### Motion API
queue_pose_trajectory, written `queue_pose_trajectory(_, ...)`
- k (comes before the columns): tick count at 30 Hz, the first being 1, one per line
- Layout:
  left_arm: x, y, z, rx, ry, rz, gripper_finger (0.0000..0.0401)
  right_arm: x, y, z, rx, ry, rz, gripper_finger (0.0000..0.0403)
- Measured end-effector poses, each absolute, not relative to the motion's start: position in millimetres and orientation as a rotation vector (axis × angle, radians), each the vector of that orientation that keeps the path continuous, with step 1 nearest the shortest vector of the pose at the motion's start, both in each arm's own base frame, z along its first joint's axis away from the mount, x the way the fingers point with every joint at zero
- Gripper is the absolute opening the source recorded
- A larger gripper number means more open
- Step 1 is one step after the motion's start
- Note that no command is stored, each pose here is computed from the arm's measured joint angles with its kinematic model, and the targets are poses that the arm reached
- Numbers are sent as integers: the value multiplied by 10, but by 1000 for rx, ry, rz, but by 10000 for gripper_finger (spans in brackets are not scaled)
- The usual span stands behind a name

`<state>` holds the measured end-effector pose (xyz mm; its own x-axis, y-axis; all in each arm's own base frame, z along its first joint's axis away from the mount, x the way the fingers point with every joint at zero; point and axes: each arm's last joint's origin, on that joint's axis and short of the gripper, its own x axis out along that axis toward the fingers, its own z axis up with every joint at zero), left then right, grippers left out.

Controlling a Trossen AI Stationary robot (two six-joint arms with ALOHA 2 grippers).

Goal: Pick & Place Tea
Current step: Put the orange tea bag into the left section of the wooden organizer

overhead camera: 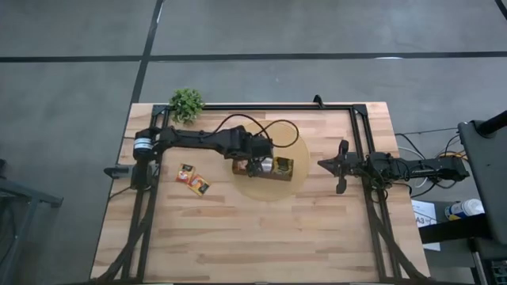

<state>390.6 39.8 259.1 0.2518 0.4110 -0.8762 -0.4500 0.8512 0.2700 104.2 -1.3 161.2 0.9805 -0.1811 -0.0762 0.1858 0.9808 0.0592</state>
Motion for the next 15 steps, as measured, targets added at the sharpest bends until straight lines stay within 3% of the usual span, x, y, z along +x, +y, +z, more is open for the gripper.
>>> queue_pose_trajectory(9,3818,378,2407,-79,1287,519,357,1042,-13,1613,66,70,-185,9)
queue_pose_trajectory(15,3743,504,2012,-58,1289,556,357,1042,-13,1612,66,71,-185,9)
